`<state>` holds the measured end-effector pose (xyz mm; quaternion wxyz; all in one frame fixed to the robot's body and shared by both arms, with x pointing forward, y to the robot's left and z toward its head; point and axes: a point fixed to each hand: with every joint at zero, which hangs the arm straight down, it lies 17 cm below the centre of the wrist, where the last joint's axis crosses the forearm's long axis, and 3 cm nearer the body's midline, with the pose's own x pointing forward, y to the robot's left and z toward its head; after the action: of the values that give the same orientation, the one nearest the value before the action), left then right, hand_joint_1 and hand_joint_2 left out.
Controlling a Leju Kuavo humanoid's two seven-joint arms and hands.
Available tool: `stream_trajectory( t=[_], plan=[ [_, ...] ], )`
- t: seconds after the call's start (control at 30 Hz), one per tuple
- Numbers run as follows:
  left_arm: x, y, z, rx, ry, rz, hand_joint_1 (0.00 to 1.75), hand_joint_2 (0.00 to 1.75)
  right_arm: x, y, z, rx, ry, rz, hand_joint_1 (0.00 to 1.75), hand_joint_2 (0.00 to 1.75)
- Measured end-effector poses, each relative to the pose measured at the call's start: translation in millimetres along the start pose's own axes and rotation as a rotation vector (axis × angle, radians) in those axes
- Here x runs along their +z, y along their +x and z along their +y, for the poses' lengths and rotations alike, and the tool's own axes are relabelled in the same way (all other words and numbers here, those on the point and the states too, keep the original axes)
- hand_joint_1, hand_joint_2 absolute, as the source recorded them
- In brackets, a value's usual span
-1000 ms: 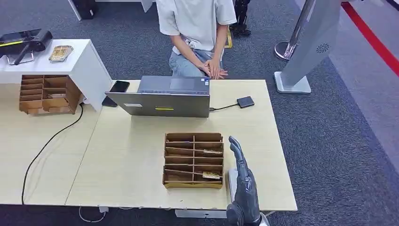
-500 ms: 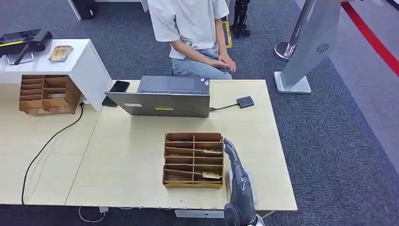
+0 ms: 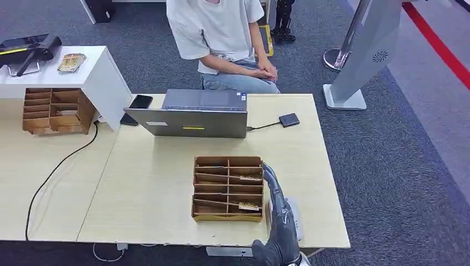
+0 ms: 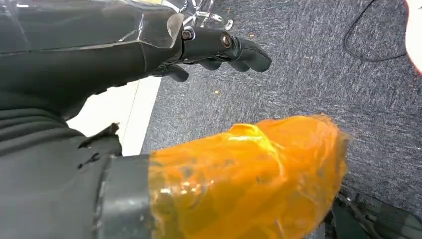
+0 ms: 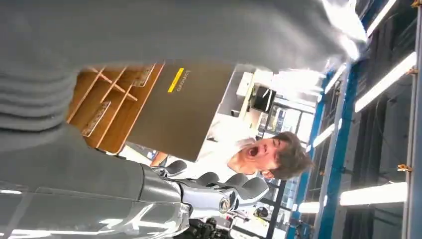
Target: Pass the card to the sensor for recognition and then transmit it.
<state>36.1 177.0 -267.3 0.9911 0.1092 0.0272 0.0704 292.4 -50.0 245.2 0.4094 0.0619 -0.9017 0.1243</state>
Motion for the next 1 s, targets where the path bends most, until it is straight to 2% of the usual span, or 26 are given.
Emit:
stream_trajectory(
  t=[0.27, 0.5, 1.0],
  plan=[
    [0.1, -3.6, 0.2, 0.023, 0.004, 0.022, 0.0, 0.0, 1.5, -9.5, 8.2, 0.072, 0.045, 0.013, 0.0, 1.75],
    [0.1, -3.4, -0.2, 0.03, 0.001, 0.021, 0.0, 0.0, 2.0, -17.8, 9.7, 0.248, 0.056, -0.002, 0.0, 1.75],
    [0.0, 4.3, -0.1, -0.01, -0.003, -0.019, 0.0, 0.0, 7.2, -26.5, 5.2, 0.472, 0.055, -0.02, 0.0, 1.75]
  ],
)
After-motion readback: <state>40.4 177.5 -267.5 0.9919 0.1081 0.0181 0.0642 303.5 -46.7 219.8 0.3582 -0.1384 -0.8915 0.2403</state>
